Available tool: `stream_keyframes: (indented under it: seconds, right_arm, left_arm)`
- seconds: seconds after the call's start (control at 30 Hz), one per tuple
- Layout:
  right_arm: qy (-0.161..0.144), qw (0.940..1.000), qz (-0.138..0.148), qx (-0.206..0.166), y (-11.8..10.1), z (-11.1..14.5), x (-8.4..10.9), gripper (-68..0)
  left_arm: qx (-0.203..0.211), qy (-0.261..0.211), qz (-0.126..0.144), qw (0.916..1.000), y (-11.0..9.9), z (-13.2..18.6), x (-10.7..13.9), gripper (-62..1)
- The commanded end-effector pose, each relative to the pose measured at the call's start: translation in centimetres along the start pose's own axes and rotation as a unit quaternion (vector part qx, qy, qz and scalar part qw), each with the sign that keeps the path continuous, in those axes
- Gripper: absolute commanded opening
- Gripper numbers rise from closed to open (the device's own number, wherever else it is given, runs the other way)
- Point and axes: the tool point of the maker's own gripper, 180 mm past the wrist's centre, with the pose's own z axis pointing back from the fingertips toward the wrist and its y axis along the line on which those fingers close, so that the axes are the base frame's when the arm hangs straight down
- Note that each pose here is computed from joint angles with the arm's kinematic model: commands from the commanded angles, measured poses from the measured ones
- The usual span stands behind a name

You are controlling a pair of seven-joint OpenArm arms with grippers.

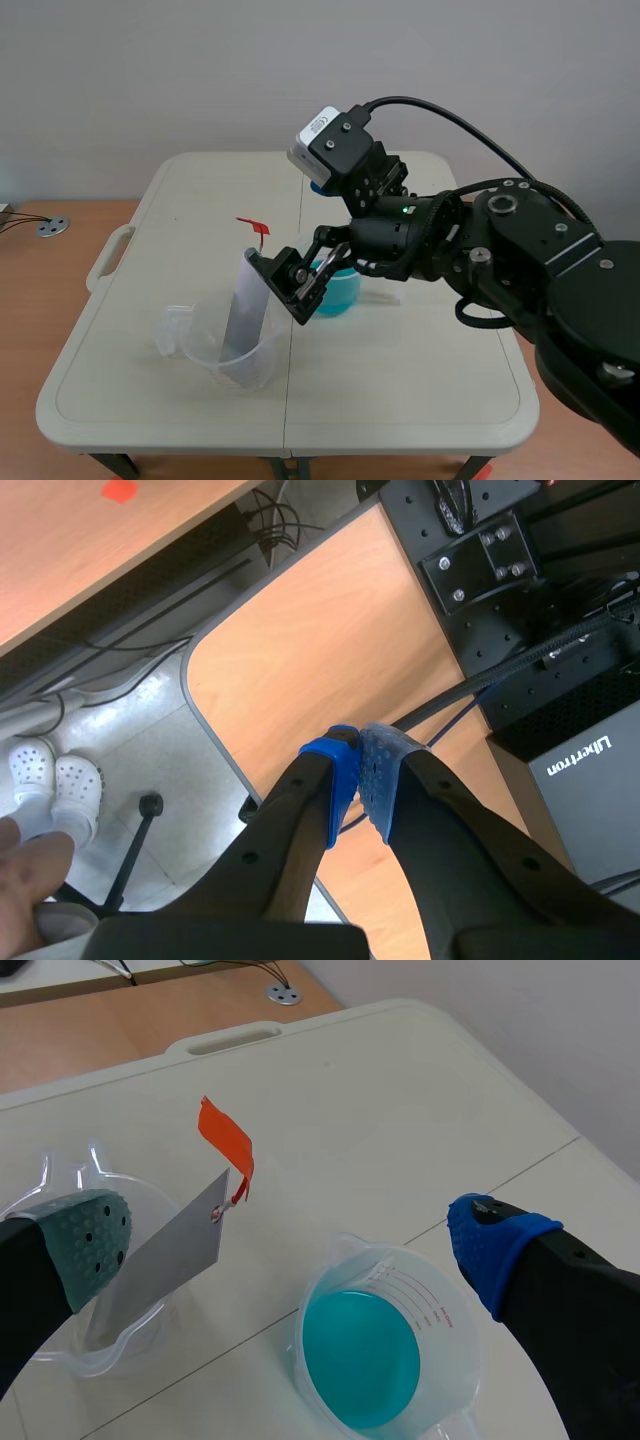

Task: Hold the metal plate by the orange handle, dip it into the blue solution, take it out and point at it, then put the plate back in the beaker on the left.
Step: 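Lift the metal plate out of the left beaker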

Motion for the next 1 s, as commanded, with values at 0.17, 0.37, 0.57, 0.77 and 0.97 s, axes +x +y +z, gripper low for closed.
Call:
stream_keyframes:
  seconds: [0.17,0.37,0.57,0.77,0.97]
  right_arm:
    - [-0.014,0.9998,0.010,0.014,0.5,-1.8,1.3,-1.2]
    - [-0.022,0.9995,0.011,0.018,0.9,-2.4,1.8,-1.2]
    - [-0.025,0.9992,0.014,0.026,1.5,-2.7,2.2,-1.3]
    - [-0.029,0.9987,0.013,0.041,2.8,-3.1,2.5,-10.5]
    - [-0.029,0.9983,0.012,0.049,3.4,-3.2,2.4,-17.1]
  left_arm:
    - [-0.001,-0.015,0.001,0.9999,-0.2,0.0,1.0,-59.0]
    - [-0.002,-0.016,0.003,0.9999,-0.2,0.0,1.0,-59.0]
    - [-0.002,-0.016,0.003,0.9999,-0.2,0.0,1.0,-59.0]
    - [-0.002,-0.016,0.002,0.9999,-0.2,0.0,1.0,-59.0]
    - [-0.002,-0.016,0.002,0.9999,-0.2,0.0,1.0,-59.0]
